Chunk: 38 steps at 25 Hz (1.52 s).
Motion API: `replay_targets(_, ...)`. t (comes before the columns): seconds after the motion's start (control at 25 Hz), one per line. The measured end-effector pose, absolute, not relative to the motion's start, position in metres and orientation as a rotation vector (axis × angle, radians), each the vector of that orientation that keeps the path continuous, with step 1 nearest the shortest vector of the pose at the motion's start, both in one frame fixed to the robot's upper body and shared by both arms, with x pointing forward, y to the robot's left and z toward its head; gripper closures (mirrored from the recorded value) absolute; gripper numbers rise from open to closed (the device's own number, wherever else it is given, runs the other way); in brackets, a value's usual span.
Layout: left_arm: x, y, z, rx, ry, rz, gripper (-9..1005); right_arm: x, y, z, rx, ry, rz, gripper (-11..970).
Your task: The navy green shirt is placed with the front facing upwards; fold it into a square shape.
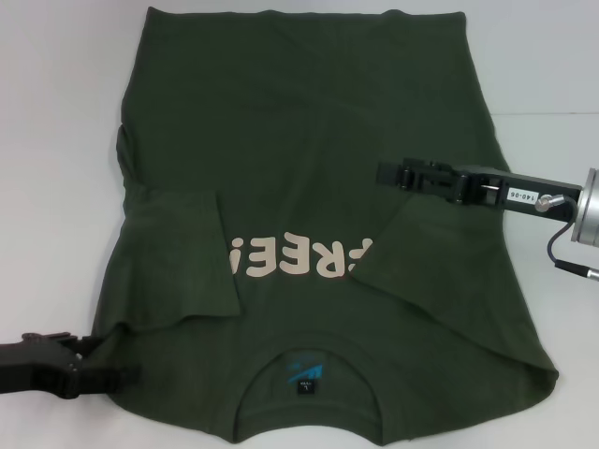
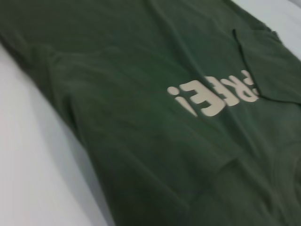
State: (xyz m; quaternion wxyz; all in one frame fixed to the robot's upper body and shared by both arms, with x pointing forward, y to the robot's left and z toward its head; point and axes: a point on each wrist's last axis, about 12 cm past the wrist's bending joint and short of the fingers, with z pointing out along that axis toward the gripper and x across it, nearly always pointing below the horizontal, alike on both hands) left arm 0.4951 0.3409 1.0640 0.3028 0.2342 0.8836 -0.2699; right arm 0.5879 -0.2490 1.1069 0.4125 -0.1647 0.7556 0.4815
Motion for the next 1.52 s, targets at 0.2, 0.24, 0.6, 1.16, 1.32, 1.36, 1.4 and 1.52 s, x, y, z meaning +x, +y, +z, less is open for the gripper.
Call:
replay_targets(0.2, 0.497, 0.336, 1.067, 0.646, 2.328, -0.745, 124, 0.588, -0.251, 1.107, -0.413, 1.902, 1.210, 64)
replay_targets(0.24, 0.498, 0.335, 1.067, 0.649, 2.326, -0.751, 124, 0.588, -0.251, 1.107, -0.412, 1.901, 1.210, 64)
replay_targets(0.6, 0.502, 0.333, 1.069, 0.643, 2.334, -0.752, 125, 0.588, -0.252, 1.107, -0.407, 1.897, 1.207, 64)
replay_targets(1.16, 0.505, 0.331, 1.071, 0.666, 2.349, -0.733, 578, 0.587, -0.256, 1.108, -0.398, 1.888, 1.205, 65)
replay_targets(1.32, 0.506, 0.331, 1.072, 0.668, 2.348, -0.732, 768, 0.586, -0.257, 1.107, -0.393, 1.890, 1.202, 65)
replay_targets(1.36, 0.506, 0.331, 1.072, 0.668, 2.347, -0.732, 796, 0.586, -0.258, 1.107, -0.392, 1.891, 1.202, 64)
replay_targets(1.4, 0.507, 0.331, 1.072, 0.669, 2.347, -0.732, 824, 0.586, -0.258, 1.106, -0.390, 1.891, 1.201, 64)
replay_targets(1.52, 0.506, 0.331, 1.073, 0.666, 2.349, -0.741, 907, 0.586, -0.260, 1.106, -0.390, 1.905, 1.192, 64)
